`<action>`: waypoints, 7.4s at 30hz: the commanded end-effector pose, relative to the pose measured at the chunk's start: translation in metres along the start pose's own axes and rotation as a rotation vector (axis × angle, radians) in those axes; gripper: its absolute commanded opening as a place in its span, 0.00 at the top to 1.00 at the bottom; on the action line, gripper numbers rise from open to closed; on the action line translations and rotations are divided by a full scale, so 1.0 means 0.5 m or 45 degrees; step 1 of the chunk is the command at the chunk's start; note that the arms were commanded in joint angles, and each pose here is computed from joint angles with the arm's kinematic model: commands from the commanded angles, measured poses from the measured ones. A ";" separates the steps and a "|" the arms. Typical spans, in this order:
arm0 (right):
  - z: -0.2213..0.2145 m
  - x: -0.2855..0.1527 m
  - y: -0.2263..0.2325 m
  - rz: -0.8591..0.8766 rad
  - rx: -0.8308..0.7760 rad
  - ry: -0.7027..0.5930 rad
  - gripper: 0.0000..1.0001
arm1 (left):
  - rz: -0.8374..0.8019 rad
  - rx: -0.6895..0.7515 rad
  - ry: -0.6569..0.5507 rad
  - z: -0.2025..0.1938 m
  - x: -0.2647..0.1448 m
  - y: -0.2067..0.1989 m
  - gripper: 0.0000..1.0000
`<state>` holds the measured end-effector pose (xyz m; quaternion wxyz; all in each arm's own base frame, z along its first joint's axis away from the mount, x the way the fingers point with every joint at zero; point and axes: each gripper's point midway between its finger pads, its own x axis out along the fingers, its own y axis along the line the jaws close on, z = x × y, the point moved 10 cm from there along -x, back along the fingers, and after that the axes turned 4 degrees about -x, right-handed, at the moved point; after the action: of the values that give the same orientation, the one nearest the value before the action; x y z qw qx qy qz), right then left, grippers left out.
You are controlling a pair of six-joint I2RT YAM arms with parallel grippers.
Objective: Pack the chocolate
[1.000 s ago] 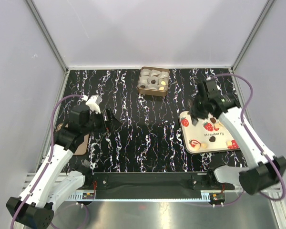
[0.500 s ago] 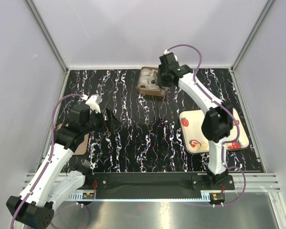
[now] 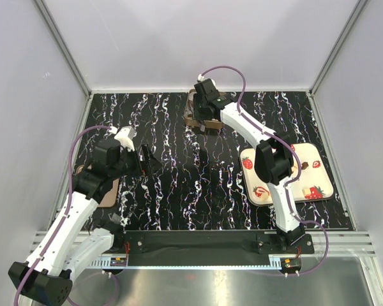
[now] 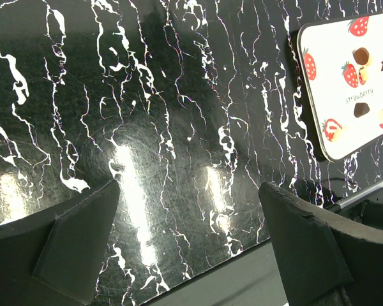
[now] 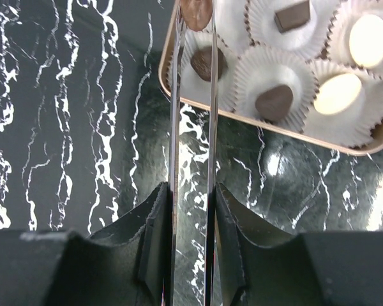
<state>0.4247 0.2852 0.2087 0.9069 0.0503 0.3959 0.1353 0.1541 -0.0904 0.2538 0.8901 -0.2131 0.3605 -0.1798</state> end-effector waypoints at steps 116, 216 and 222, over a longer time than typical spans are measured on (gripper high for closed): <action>-0.299 -0.426 -0.436 -0.618 0.587 0.223 0.47 | -0.058 0.044 -0.081 0.013 -0.023 -0.013 0.01; 0.094 0.039 -0.151 -0.309 0.336 -0.200 0.63 | -0.059 0.076 0.030 0.006 0.047 -0.008 0.01; 0.097 0.035 -0.152 -0.319 0.325 -0.207 0.61 | -0.060 0.077 0.026 0.007 0.046 -0.009 0.01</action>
<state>0.4815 0.2127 0.1926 0.9174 0.1232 0.3772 -0.0317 0.1708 -0.1050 0.2378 0.8776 -0.1982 0.3840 -0.2073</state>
